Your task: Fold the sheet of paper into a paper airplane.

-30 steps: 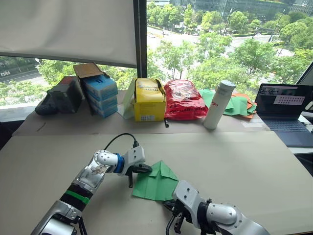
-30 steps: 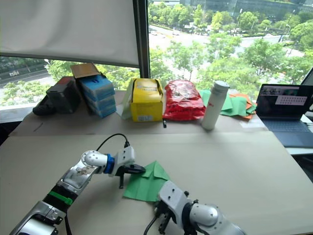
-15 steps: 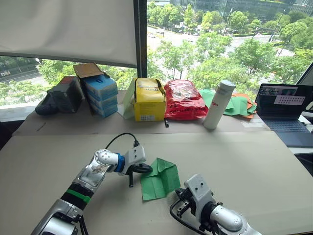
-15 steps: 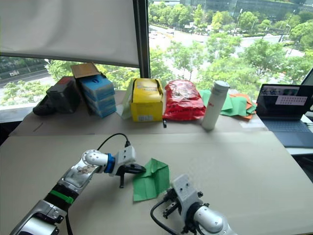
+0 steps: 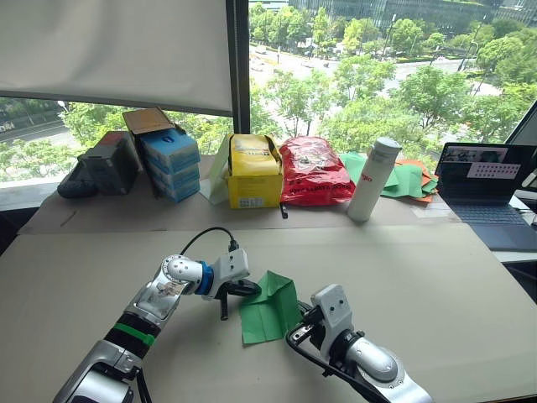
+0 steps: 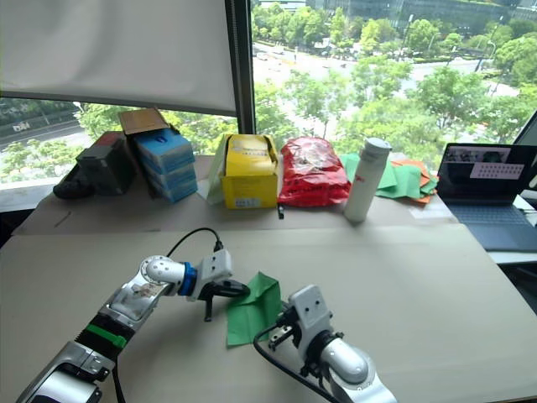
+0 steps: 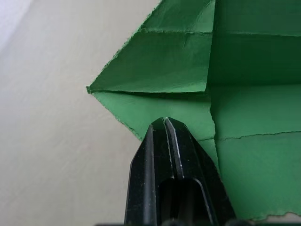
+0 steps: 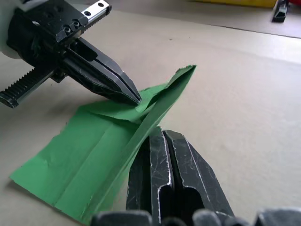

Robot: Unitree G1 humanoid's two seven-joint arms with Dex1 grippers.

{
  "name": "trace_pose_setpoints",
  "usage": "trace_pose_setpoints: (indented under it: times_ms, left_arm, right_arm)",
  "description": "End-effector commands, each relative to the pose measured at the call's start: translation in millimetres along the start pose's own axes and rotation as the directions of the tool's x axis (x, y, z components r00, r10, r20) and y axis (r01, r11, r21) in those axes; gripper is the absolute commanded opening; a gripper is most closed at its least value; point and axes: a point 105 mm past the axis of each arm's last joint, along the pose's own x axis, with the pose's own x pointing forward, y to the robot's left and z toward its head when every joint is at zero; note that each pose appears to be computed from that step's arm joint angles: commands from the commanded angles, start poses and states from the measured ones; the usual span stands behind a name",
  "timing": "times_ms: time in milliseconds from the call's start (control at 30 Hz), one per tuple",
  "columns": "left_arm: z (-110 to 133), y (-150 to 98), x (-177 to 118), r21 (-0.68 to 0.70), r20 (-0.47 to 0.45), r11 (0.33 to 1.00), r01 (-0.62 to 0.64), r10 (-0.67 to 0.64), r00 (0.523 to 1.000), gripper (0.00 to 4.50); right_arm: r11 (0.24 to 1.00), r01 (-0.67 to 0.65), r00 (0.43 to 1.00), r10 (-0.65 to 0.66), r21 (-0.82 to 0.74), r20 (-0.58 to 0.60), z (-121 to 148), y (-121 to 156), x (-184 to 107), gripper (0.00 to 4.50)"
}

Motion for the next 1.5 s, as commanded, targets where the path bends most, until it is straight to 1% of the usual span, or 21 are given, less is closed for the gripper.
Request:
trace_pose_setpoints:
  times_ms: [33, 300, 567, 633, 767, 1000, 1067, 1167, 1333, 1400, 1500]
  left_arm:
    - [-20.5, -7.4, 3.4, -0.030, -0.090, 0.999, 0.020, -0.023, 0.996, 0.02]
    - [-4.6, -13.9, 5.4, 0.010, -0.053, 0.998, 0.068, -0.068, 0.996, 0.02]
    - [13.0, -21.7, 16.6, -0.044, 0.046, 0.995, 0.093, -0.091, 0.995, 0.02]
    - [11.5, -21.2, 18.6, -0.054, 0.041, 0.995, 0.086, -0.084, 0.996, 0.02]
    - [-0.3, -24.1, 20.0, -0.091, 0.022, 0.993, 0.078, -0.076, 0.997, 0.02]
    - [-14.0, -19.2, -2.8, -0.136, -0.008, 0.991, 0.004, -0.005, 1.000, 0.02]
    - [-18.2, -13.9, -17.0, -0.150, -0.023, 0.988, -0.042, 0.039, 0.999, 0.02]
    - [-19.8, -9.4, -28.3, -0.158, -0.033, 0.984, -0.086, 0.082, 0.996, 0.02]
    - [-7.8, -3.1, -40.1, -0.174, 0.004, 0.976, -0.132, 0.135, 0.991, 0.02]
    - [-6.6, -2.4, -45.7, -0.174, 0.002, 0.973, -0.148, 0.151, 0.989, 0.02]
    - [3.6, 0.5, -56.8, -0.163, 0.033, 0.972, -0.168, 0.176, 0.984, 0.02]
  right_arm:
    - [0.997, -0.062, 0.997, 0.064, -0.037, 0.052, 13.3, 4.2, 8.7, 0.00]
    - [0.993, -0.108, 0.994, 0.109, -0.056, 0.018, 3.0, 9.0, 21.5, 0.00]
    - [0.990, -0.128, 0.992, 0.128, -0.066, 0.003, -0.6, 10.8, 23.9, 0.00]
    - [0.989, -0.129, 0.992, 0.129, -0.067, 0.002, -0.7, 11.0, 23.9, 0.00]
    - [0.987, -0.137, 0.991, 0.137, -0.079, -0.002, -0.8, 12.9, 26.1, 0.00]
    - [0.977, -0.179, 0.984, 0.176, -0.113, -0.034, -4.7, 20.8, 31.8, 0.00]
    - [0.972, -0.196, 0.979, 0.187, -0.131, -0.081, -13.1, 22.4, 33.4, 0.00]
    - [0.959, -0.225, 0.969, 0.201, -0.172, -0.146, -24.5, 23.6, 31.9, 0.00]
    - [0.953, -0.240, 0.964, 0.211, -0.184, -0.163, -24.7, 23.5, 32.2, 0.00]
    - [0.950, -0.247, 0.961, 0.215, -0.189, -0.175, -26.1, 23.6, 32.8, 0.00]
    - [0.951, -0.248, 0.955, 0.206, -0.187, -0.214, -32.8, 20.1, 32.4, 0.00]
